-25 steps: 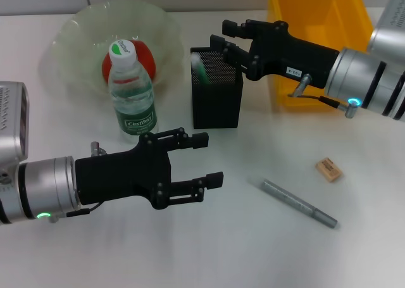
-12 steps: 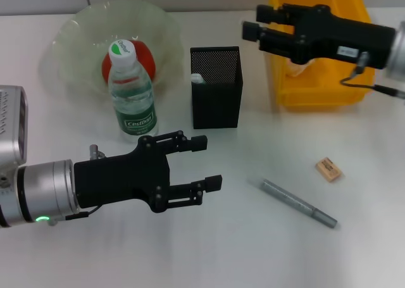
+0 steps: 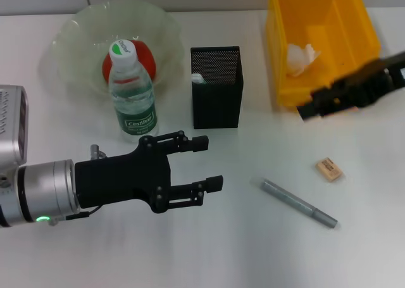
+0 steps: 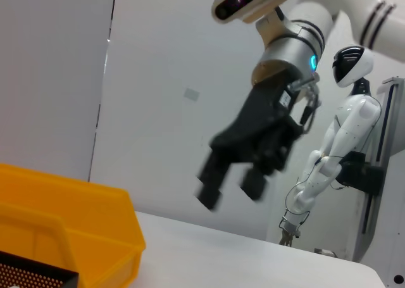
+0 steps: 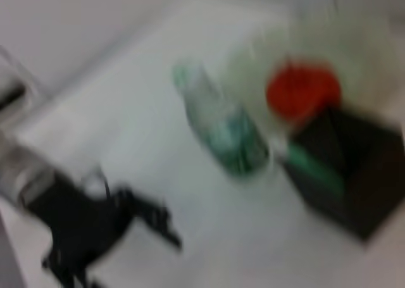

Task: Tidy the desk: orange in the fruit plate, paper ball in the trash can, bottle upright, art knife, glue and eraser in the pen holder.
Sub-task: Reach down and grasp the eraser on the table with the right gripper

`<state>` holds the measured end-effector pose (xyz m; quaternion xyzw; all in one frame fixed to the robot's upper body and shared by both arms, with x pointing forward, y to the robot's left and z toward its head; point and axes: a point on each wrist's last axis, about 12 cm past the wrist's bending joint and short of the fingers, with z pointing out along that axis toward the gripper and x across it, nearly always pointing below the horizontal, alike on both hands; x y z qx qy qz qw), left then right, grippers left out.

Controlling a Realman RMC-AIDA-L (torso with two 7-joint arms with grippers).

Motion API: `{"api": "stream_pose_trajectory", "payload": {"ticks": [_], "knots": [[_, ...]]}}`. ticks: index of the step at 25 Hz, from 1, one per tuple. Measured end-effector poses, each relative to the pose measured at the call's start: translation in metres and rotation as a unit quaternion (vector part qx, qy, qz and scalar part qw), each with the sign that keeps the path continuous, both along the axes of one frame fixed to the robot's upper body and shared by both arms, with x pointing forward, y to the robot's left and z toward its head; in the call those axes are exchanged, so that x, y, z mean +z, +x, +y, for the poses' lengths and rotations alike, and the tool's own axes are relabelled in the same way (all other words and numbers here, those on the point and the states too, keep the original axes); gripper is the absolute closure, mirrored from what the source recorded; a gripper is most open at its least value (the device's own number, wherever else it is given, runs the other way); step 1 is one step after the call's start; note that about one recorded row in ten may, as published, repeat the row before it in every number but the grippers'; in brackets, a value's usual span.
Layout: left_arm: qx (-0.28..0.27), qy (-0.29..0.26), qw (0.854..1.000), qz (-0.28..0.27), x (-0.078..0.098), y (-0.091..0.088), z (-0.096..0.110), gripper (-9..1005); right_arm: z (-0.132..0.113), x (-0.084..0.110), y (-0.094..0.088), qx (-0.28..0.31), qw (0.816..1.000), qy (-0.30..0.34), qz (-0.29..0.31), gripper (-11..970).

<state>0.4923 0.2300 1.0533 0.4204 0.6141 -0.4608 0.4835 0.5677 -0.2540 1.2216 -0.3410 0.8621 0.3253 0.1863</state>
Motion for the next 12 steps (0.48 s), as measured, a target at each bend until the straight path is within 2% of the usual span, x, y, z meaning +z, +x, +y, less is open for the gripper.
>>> {"api": "stream_pose_trajectory", "payload": {"ticks": [2,5,8,10,12], "knots": [[-0.001,0.000,1.000,0.000,0.000,0.000,0.000,274,0.001,0.001,0.001,0.000,1.000,-0.021,0.021,361],[-0.003,0.000,1.000,-0.001,0.001,0.001,-0.001,274,0.005,-0.002,0.004,-0.017,0.991,-0.109,0.076,362],[-0.004,0.000,1.000,-0.001,0.001,0.001,-0.002,274,0.009,-0.007,0.005,-0.020,0.986,-0.140,0.087,363],[-0.004,0.000,1.000,-0.001,0.001,0.001,-0.002,274,0.015,-0.017,0.007,-0.021,0.979,-0.177,0.101,364],[-0.005,0.001,1.000,-0.001,0.001,0.001,-0.002,274,0.018,-0.021,0.008,-0.019,0.977,-0.186,0.104,366]]}}
